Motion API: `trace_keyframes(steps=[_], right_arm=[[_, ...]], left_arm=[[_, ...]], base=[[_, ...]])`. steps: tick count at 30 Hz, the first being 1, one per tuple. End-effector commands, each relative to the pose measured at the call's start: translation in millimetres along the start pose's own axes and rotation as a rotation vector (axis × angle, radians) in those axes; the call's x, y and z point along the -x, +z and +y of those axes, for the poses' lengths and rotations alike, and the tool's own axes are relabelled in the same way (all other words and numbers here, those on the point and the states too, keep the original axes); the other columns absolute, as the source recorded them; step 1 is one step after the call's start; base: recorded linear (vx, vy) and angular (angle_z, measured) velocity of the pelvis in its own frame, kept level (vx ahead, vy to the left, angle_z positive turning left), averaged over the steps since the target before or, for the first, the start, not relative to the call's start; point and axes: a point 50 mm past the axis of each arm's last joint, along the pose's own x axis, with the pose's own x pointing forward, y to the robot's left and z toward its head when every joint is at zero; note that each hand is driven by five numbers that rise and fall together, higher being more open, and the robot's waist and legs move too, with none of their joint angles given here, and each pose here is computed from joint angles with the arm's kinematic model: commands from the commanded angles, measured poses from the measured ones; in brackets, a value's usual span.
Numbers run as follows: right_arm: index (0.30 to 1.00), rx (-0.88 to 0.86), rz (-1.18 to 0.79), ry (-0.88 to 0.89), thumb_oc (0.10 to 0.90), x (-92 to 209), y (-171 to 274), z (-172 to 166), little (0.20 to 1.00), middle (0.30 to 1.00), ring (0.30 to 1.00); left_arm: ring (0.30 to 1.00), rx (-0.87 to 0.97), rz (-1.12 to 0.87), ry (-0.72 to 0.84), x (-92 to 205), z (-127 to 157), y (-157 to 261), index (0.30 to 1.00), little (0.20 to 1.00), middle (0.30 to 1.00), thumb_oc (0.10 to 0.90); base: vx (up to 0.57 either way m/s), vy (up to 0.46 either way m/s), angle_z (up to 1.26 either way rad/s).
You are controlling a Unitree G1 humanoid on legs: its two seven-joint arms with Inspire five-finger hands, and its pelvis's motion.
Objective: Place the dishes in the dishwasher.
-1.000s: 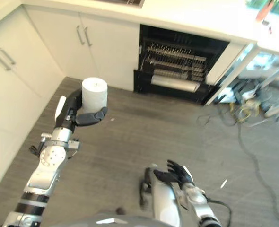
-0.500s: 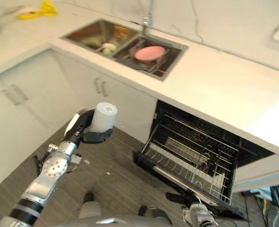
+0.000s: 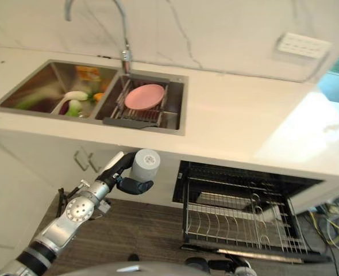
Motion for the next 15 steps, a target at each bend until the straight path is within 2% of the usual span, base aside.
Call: trace_keyframes(steps=[1,6,12,15], right_arm=[[0.9,0.044,-0.116,0.041,0.8,-1.4,32.4,14.3,0.9,0.9,0.9],[0.9,0.098,-0.28,0.076,0.8,2.9,74.7,28.3,0.9,0.9,0.9],[0.9,0.184,-0.414,0.08,0.8,11.5,100.6,32.2,0.9,0.9,0.9],[0.9,0.24,-0.563,0.082,0.8,25.3,127.9,31.2,0.9,0.9,0.9]], left_arm=[[0.3,0.0,-0.424,0.368,-30.0,67.0,97.3,0.3,0.3,0.3,0.4],[0.3,0.002,-0.461,0.405,-32.5,75.4,107.9,0.3,0.3,0.3,0.4],[0.3,0.025,-0.445,0.422,-24.5,78.4,99.4,0.3,0.3,0.3,0.4],[0.3,0.087,-0.413,0.45,-21.4,78.6,87.7,0.3,0.3,0.3,0.4]], base=[[-0.22,0.155,-0.52],[-0.15,0.042,-0.66],[-0.01,-0.152,-0.58],[0.05,-0.153,-0.43]])
